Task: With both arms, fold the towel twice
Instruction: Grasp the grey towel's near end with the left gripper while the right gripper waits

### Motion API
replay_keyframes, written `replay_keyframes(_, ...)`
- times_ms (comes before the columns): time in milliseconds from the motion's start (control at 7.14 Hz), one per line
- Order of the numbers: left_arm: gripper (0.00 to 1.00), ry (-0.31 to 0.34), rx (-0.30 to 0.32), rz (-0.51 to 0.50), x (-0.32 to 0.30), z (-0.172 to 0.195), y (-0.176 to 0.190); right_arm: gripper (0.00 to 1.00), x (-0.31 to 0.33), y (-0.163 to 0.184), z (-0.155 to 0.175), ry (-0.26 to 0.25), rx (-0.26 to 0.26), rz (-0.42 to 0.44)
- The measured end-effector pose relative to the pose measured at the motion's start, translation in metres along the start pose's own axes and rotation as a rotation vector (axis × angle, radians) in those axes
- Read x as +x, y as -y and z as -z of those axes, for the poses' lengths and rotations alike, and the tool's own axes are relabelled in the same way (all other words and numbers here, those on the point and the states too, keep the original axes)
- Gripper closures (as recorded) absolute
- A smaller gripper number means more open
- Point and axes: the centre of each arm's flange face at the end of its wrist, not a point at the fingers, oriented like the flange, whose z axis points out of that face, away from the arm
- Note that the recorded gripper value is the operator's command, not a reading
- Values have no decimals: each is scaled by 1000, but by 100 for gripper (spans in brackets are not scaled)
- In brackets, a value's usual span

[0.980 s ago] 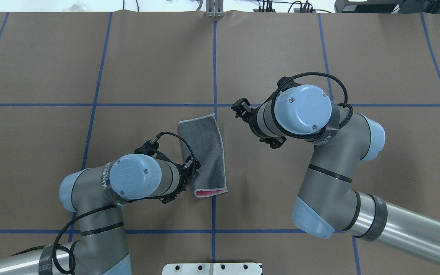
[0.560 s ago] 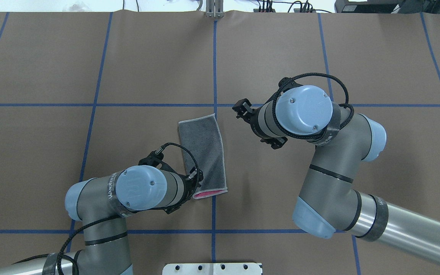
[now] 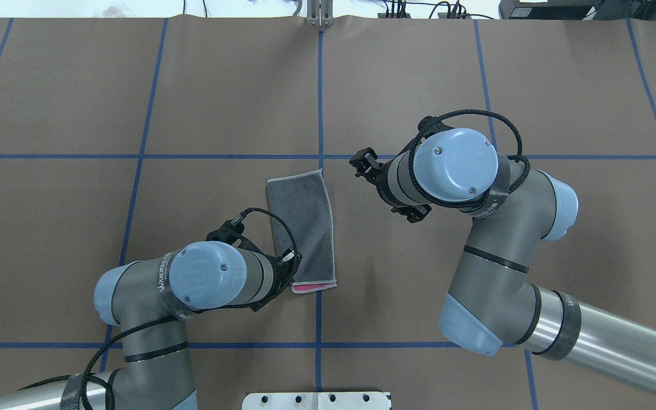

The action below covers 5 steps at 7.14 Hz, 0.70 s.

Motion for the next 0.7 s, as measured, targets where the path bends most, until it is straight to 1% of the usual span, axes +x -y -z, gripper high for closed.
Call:
replay_keyframes(280,100,9,9,-49,-24,15,21,0,0,1,0,0,1,-1)
replay_keyframes(420,46,18,14,-79,-36,18,29,0,0,1,1,0,2,-1)
replay_keyframes(560,5,24,17,-92,-42,19,32,0,-1,2,1,1,2,-2)
replay_keyframes(700,1,25,15,-99,-43,20,31,0,-1,2,1,2,2,-2)
